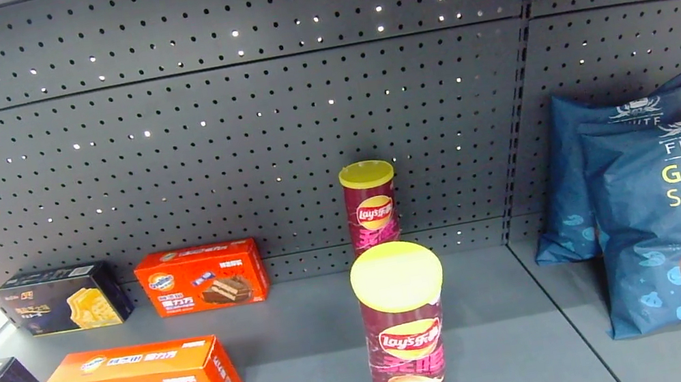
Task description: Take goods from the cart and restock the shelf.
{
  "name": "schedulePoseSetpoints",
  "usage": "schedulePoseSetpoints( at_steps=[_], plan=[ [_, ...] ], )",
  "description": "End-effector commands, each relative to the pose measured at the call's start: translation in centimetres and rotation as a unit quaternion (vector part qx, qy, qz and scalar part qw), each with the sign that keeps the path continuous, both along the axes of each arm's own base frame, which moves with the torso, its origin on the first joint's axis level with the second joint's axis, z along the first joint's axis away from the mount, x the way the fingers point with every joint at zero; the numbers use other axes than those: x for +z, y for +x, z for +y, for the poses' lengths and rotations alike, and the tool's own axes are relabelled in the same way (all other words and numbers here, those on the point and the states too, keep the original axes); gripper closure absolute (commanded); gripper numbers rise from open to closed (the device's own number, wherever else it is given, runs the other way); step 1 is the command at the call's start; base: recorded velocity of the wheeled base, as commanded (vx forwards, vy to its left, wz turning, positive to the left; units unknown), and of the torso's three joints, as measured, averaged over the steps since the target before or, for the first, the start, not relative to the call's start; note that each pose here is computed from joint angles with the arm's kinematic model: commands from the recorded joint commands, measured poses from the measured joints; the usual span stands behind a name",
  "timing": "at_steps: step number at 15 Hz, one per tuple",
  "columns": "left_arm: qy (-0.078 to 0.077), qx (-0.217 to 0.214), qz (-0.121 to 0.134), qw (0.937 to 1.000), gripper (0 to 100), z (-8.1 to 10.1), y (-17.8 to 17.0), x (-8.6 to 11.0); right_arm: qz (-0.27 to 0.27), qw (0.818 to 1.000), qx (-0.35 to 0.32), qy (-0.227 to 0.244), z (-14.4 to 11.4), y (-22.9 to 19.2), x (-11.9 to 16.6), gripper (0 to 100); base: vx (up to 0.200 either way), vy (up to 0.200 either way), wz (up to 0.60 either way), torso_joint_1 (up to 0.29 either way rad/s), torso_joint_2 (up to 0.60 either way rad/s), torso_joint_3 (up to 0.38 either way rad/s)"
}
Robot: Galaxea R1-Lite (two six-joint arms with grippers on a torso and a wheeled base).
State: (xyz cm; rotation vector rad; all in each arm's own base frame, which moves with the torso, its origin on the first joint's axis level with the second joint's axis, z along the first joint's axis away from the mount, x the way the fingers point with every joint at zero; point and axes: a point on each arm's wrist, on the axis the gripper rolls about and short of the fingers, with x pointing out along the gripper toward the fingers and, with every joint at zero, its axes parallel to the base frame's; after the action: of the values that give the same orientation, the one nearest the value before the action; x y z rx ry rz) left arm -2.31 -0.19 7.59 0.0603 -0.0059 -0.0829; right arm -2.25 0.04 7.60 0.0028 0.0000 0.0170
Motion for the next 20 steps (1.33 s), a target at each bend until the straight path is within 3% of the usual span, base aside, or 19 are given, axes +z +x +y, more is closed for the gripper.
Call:
schedulePoseSetpoints(
  at_steps=[1, 20],
  plan=[
    [0.000, 0.000, 0.001, 1.0000, 0, 0.00, 0.01, 0.00, 0.001, 1.000, 0.000, 0.000, 0.00, 0.01, 0.01, 0, 0.000, 0.000, 0.00, 0.000, 0.00, 0.000],
    [0.002, -0.001, 0.001, 1.0000, 0, 0.00, 0.01, 0.00, 0.001, 1.000, 0.000, -0.001, 0.00, 0.01, 0.01, 0, 0.000, 0.000, 0.06, 0.000, 0.00, 0.000]
  ],
)
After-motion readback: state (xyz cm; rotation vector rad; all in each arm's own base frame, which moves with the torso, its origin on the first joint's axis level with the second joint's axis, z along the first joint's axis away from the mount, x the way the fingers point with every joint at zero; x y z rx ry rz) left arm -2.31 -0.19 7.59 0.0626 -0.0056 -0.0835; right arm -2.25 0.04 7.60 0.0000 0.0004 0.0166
